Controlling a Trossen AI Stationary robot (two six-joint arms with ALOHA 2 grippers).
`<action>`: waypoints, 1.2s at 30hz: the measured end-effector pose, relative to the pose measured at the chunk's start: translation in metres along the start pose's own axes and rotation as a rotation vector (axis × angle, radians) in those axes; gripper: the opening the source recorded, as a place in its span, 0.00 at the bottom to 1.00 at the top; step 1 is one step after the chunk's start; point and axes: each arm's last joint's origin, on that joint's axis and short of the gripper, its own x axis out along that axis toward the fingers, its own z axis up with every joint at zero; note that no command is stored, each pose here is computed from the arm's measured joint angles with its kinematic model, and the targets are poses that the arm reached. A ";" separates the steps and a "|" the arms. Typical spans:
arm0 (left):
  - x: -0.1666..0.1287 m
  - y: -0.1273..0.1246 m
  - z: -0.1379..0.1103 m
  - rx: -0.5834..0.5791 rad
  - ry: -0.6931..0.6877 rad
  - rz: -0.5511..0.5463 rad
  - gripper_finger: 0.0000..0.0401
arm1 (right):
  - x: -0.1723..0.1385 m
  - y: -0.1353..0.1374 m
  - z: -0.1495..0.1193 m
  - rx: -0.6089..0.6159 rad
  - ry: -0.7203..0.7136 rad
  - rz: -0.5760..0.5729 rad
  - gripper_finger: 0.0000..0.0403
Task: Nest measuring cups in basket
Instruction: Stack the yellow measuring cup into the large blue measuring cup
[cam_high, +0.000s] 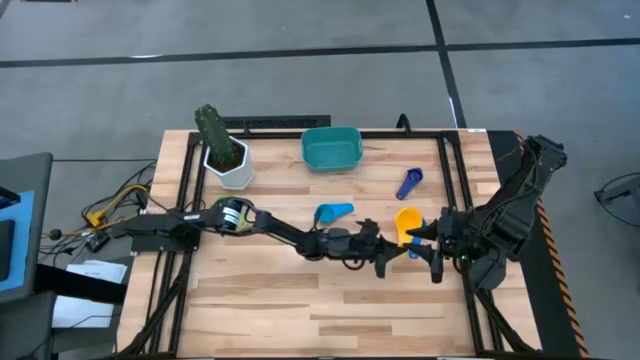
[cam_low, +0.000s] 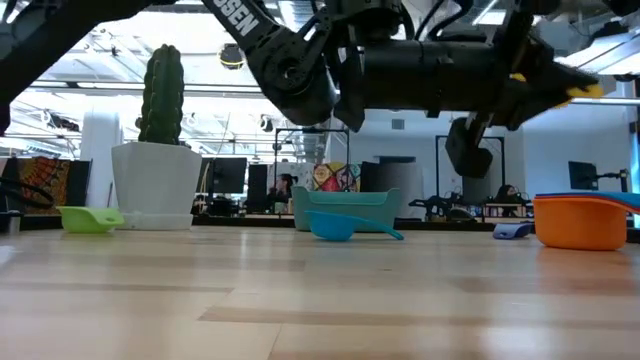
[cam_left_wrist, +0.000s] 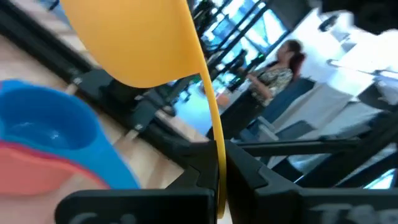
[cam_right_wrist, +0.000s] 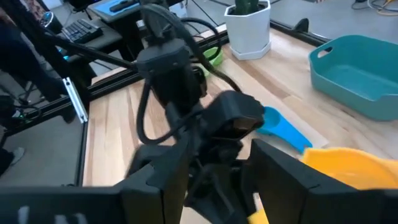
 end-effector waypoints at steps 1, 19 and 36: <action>0.003 0.003 0.003 -0.008 0.008 0.013 0.00 | 0.000 0.000 0.000 0.001 -0.001 -0.001 0.47; 0.036 0.032 -0.012 -0.193 0.125 -0.009 0.00 | 0.000 -0.001 0.001 0.016 -0.018 -0.014 0.46; 0.037 0.052 -0.012 -0.323 0.272 0.062 0.00 | 0.000 0.000 0.000 0.015 -0.015 -0.011 0.45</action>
